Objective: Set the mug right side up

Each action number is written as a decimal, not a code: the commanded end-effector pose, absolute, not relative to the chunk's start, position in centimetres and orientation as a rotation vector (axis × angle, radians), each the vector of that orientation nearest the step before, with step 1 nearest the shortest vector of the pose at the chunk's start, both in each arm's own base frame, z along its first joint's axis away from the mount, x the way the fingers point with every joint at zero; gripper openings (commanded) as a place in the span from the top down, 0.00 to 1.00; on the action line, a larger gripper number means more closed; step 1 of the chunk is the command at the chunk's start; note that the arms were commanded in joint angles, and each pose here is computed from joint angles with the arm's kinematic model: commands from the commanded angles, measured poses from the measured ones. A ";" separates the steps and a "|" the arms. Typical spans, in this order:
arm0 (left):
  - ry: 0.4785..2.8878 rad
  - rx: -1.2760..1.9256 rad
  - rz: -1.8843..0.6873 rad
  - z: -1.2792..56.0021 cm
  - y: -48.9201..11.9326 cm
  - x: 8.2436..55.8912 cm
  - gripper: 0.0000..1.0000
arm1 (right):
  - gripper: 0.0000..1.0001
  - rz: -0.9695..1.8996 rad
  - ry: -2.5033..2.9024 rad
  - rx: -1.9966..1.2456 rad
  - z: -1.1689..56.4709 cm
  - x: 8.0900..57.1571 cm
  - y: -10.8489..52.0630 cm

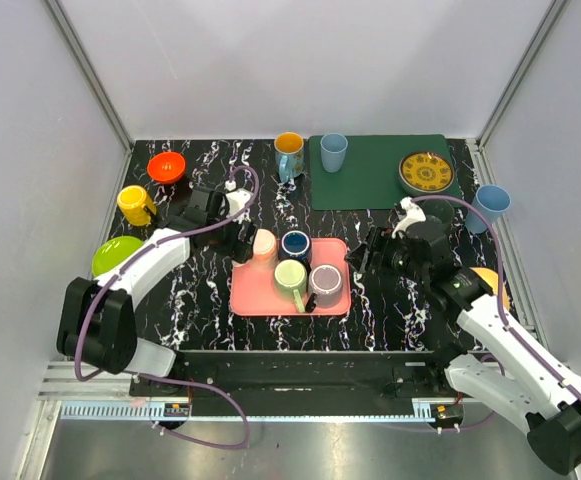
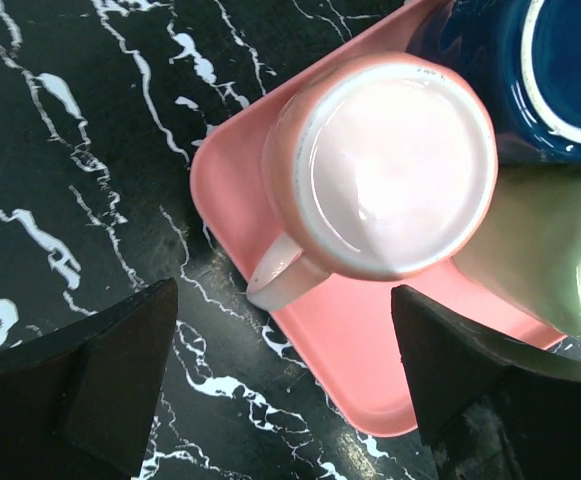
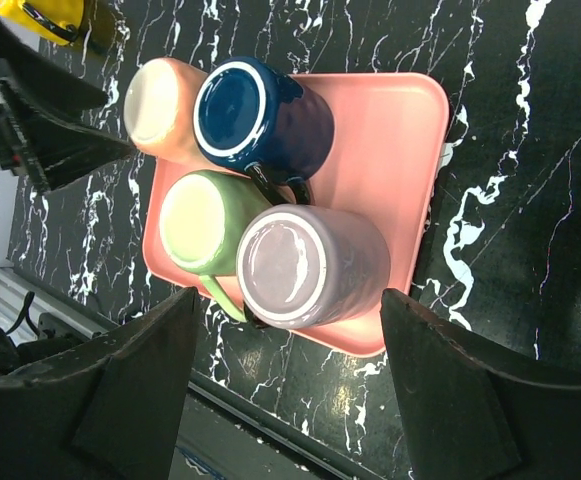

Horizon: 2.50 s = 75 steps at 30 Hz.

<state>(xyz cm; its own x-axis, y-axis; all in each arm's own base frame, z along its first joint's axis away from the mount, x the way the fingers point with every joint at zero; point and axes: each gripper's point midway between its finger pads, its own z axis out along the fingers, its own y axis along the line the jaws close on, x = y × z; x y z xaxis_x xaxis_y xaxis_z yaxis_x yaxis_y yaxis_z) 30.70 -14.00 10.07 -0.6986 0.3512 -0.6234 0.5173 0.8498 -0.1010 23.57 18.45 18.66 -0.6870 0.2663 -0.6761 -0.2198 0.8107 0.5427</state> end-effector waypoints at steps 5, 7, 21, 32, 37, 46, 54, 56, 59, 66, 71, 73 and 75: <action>2.366 0.743 -0.428 10.0 -15.5 32.2 0.14 | 0.22 0.809 2.153 0.017 19.6 23.1 18.5; 2.372 0.745 -0.432 9.6 -15.6 32.2 0.16 | 0.22 0.807 2.154 0.016 19.6 23.2 18.5; 2.400 0.668 -0.501 9.0 -16.1 29.5 0.41 | 0.22 0.815 2.169 0.012 19.0 23.1 18.8; 2.373 0.718 -0.556 9.4 -18.9 26.3 0.58 | 0.23 0.848 2.179 0.013 19.1 22.7 19.1; 2.373 0.709 -0.463 9.6 -17.8 26.4 0.40 | 0.23 0.844 2.176 0.019 19.3 22.6 18.9; 2.458 0.700 -0.386 7.5 -17.8 28.2 0.44 | 0.23 0.843 2.185 0.026 19.1 22.3 18.8; 2.453 0.712 -0.410 7.8 -18.9 29.3 0.48 | 0.23 0.829 2.195 0.033 18.7 22.3 18.6; 2.449 0.722 -0.413 7.9 -19.2 29.4 0.50 | 0.23 0.826 2.200 0.035 18.5 22.3 18.5; 2.446 0.737 -0.418 7.8 -19.4 29.4 0.57 | 0.23 0.821 2.205 0.040 18.3 22.3 18.5; 2.473 0.759 -0.427 6.8 -19.3 28.8 0.98 | 0.23 0.822 2.209 0.040 18.1 22.3 18.5; 2.491 0.731 -0.405 8.1 -18.7 28.0 1.00 | 0.24 0.824 2.209 0.040 18.3 22.3 18.6; 2.470 0.699 -0.340 10.4 -17.9 27.8 1.00 | 0.23 0.827 2.205 0.041 18.6 22.4 18.6; 2.376 0.683 -0.281 13.6 -17.6 27.7 1.00 | 0.24 0.832 2.203 0.033 18.9 22.5 18.8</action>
